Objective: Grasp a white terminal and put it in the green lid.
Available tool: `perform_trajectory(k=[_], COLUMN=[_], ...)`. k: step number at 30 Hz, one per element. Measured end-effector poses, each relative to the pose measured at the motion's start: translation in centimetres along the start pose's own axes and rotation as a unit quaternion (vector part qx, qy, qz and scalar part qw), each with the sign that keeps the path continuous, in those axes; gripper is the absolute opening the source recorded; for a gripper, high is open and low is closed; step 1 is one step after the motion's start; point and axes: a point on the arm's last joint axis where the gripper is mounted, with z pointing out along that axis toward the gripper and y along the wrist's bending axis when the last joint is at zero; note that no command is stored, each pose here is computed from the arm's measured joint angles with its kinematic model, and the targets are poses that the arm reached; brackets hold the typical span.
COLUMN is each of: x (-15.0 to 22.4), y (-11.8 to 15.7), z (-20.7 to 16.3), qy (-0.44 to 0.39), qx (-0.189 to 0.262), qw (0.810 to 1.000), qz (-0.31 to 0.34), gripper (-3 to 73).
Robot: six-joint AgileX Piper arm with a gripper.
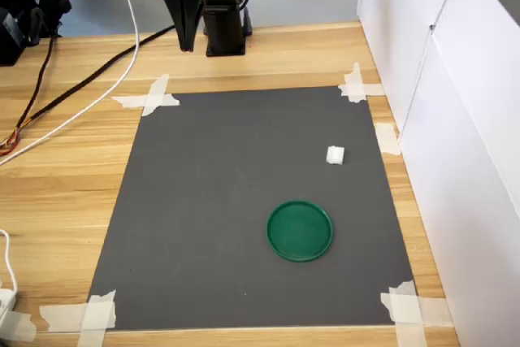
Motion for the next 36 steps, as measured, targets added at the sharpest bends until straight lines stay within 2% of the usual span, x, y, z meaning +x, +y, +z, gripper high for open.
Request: perform_trajectory(k=[13, 16, 20, 26, 36], x=[0.2, -0.2, -2.1, -6.4, -12.4], y=[0.1, 0.2, 1.1, 3.5, 7.8], z=[0.1, 0.0, 0.0, 1.5, 4.6], qy=[0.033, 0.037, 0.042, 0.056, 0.055], qx=[-0.011, -0.019, -0.057, -0.121, -0.179], qw=[0.999, 0.999, 0.994, 0.976, 0.951], qz=[-0.004, -0.022, -0.080, -0.170, -0.245], gripper=[-2.1, -2.1, -2.1, -2.1, -2.1])
